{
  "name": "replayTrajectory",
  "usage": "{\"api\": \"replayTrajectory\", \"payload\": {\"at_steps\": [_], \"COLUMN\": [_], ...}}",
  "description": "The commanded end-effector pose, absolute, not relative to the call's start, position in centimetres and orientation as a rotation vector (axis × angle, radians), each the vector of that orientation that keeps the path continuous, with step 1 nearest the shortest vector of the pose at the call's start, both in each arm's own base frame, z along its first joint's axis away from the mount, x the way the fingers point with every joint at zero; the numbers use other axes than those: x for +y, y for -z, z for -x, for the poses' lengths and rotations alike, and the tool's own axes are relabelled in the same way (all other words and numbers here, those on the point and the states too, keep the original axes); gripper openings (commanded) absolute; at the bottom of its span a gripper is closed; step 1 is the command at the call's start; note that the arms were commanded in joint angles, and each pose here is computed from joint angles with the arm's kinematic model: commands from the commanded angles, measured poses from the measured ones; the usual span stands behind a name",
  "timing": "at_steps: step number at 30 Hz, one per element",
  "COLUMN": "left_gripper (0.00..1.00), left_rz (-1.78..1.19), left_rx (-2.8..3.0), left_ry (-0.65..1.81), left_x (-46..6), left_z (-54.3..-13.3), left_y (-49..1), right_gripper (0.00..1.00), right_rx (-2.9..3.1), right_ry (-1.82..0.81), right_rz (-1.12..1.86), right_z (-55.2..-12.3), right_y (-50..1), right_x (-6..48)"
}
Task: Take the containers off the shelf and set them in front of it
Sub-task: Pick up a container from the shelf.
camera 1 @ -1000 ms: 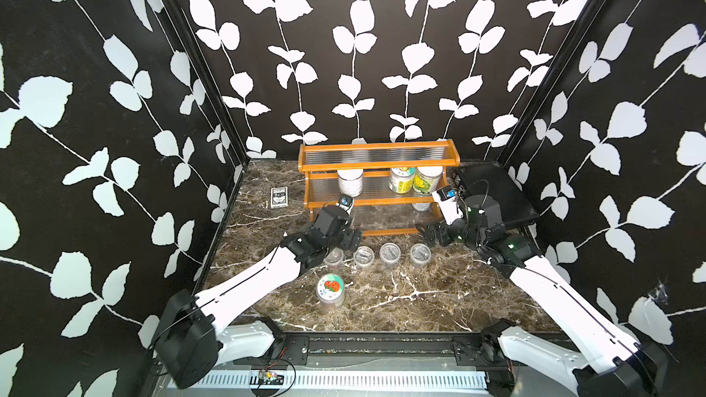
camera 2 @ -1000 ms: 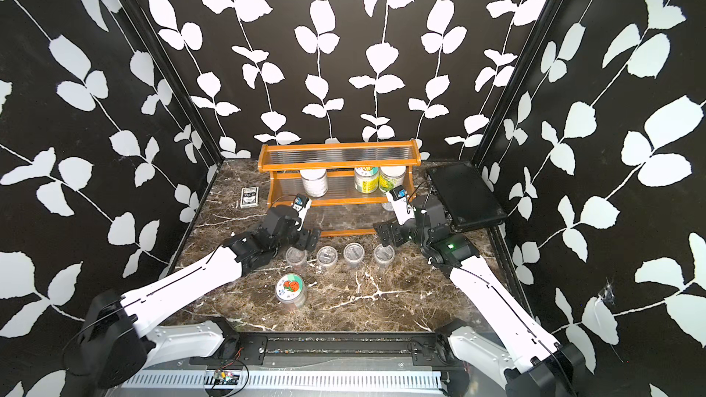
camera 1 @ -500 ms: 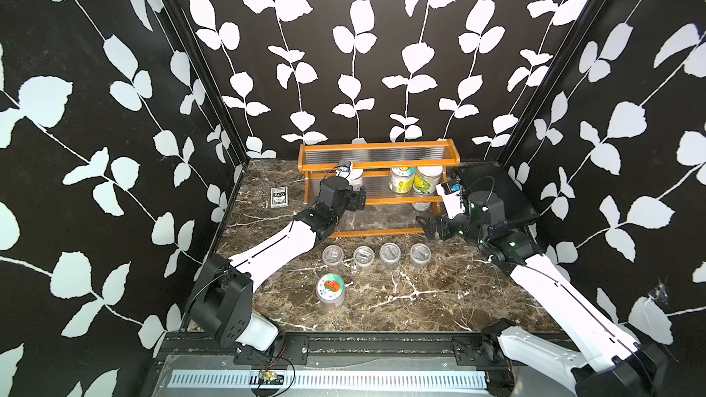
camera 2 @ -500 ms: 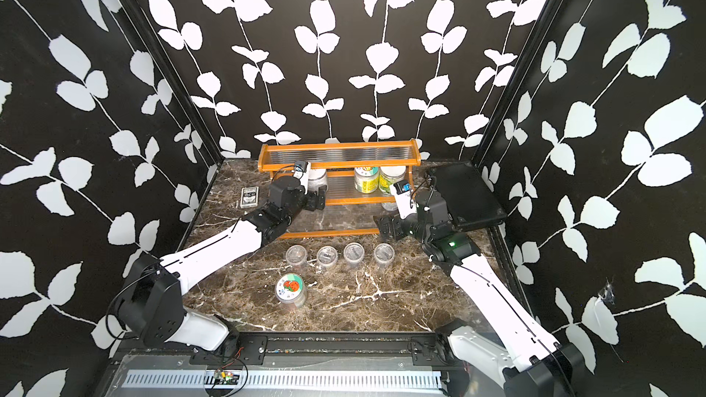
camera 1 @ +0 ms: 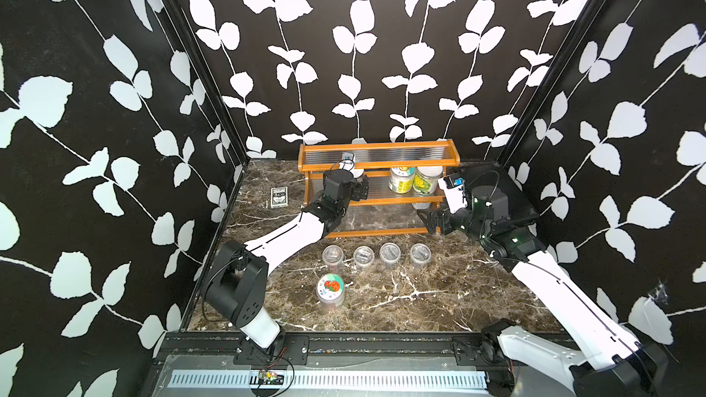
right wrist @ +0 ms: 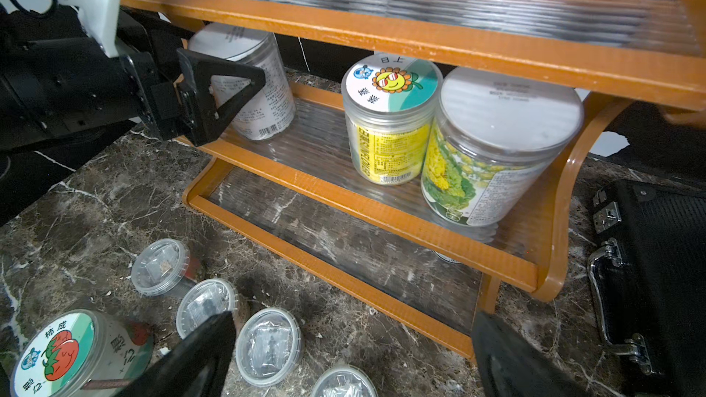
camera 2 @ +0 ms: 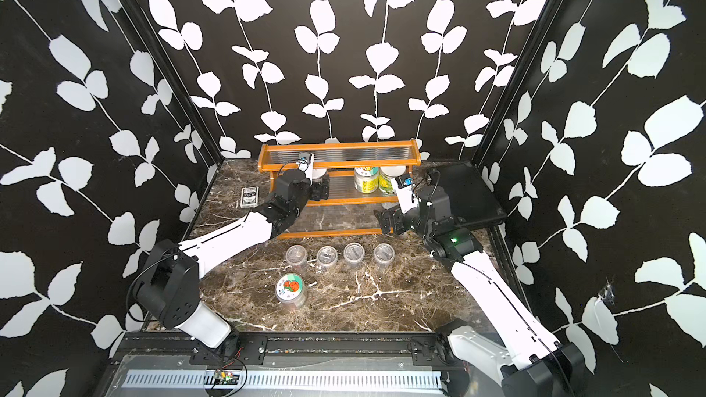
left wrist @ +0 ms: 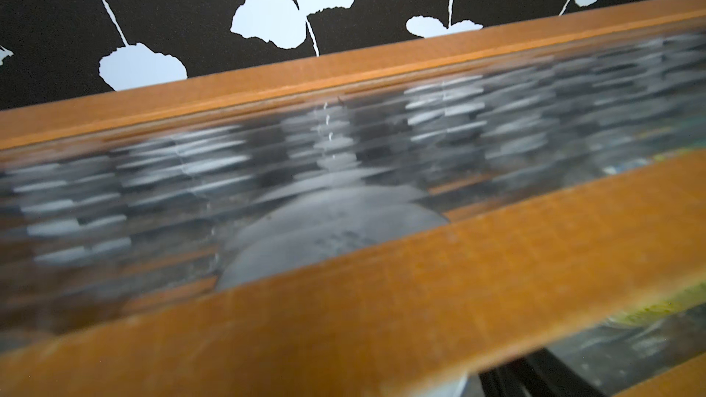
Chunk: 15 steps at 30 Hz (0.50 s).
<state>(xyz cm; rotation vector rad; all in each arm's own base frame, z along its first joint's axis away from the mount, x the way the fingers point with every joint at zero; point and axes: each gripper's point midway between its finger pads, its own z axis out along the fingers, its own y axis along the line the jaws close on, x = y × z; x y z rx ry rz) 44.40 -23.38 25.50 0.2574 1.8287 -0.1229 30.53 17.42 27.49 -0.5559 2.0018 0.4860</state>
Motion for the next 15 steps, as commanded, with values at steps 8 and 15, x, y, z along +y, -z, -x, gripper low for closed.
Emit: {"api": "replayTrajectory", "payload": {"at_steps": [8,15], "left_gripper": [0.99,0.98], "left_rz": [-0.228,-0.248], "left_rx": [1.724,1.689], "left_ry": [0.118,0.123], "left_x": [-22.9,-23.5], "left_z": [-45.8,-46.7], "left_y": [-27.7,-28.3], "right_gripper": [1.0,1.0], "right_rx": [1.937,1.957], "right_ry": [-0.484,-0.512], "right_rz": [0.58,0.564], "right_z": [-31.1,-31.0], "right_y": [-30.4,-29.5], "right_x": [17.2,17.4]}}
